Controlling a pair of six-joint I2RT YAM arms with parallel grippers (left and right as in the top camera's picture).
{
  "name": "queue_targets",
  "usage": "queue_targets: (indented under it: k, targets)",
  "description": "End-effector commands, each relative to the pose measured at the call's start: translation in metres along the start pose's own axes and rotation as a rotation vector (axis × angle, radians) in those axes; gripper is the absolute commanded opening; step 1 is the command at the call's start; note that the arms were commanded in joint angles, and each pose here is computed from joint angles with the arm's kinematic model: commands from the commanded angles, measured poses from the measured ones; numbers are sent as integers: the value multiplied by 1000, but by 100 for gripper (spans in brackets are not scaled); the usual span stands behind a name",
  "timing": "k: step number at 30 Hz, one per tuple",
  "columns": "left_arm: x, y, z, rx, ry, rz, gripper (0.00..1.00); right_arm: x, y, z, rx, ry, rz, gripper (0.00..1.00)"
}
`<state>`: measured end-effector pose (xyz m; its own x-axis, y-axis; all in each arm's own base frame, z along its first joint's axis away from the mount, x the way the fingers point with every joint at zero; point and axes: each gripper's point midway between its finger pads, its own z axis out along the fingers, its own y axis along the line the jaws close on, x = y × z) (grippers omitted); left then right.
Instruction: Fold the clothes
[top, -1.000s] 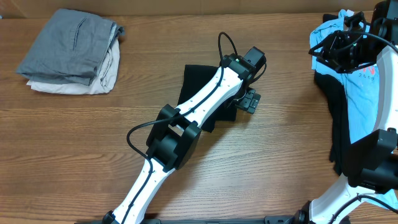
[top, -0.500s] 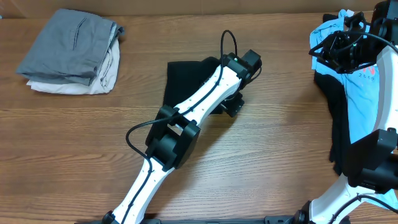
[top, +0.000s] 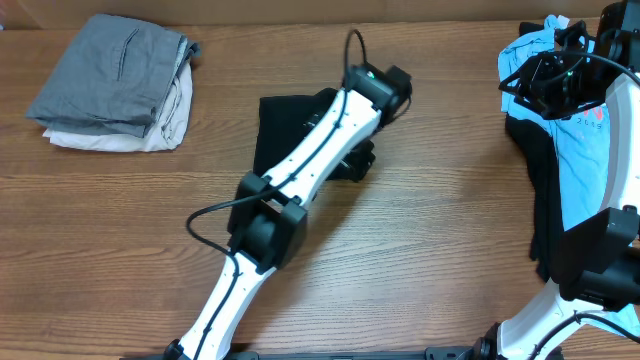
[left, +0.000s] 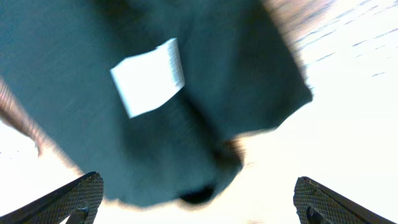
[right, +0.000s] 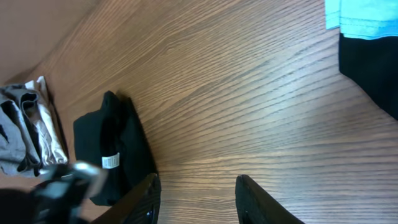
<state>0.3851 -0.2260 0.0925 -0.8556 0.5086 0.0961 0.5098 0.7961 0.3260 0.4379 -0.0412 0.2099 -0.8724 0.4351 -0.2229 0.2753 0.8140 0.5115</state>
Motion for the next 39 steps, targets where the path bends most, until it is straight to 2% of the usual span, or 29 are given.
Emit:
queue_targets:
  k: [1, 4, 6, 10, 11, 13, 15, 24, 26, 28, 31, 32, 34, 39]
  targets:
    - [4, 27, -26, 100, -46, -186, 99, 0, -7, 1, 40, -3, -7, 44]
    - [7, 25, -20, 226, -8, -227, 91, 2, -8, 1, 47, 4, -13, 45]
    - [12, 27, -12, 264, 27, -252, 80, 4, -9, 0, 49, 13, -20, 45]
    - [24, 21, 7, 299, 110, -253, 43, 4, -11, 0, 60, 13, -19, 46]
    - [26, 16, 11, 320, 127, -241, 31, 4, -11, 0, 60, 13, -19, 46]
    - [27, 0, 16, 372, 142, -204, 15, 4, -11, 0, 60, 13, -19, 47]
    - [27, -11, 20, 388, 147, -181, 13, 5, -11, 0, 61, 14, -18, 47]
    - [7, -30, 37, 409, 74, -172, 13, 7, -12, 0, 63, 24, -13, 49]
    - [-1, -34, 33, 438, 44, -175, 12, 7, -11, 0, 63, 24, -14, 49]
    - [-16, -49, 15, 550, -21, -158, 8, 6, -11, 0, 61, 19, -15, 49]
    - [-25, -54, 6, 562, -65, -136, 9, 6, -11, 0, 61, 19, -15, 50]
    - [-25, -57, 3, 560, -77, -102, 5, 6, -11, 0, 62, 20, -15, 50]
    - [-23, -53, 2, 536, -78, -94, 4, 7, -11, 0, 62, 22, -14, 50]
    - [-18, -3, -4, 359, -88, -173, 4, 6, -13, 0, 75, 18, -17, 50]
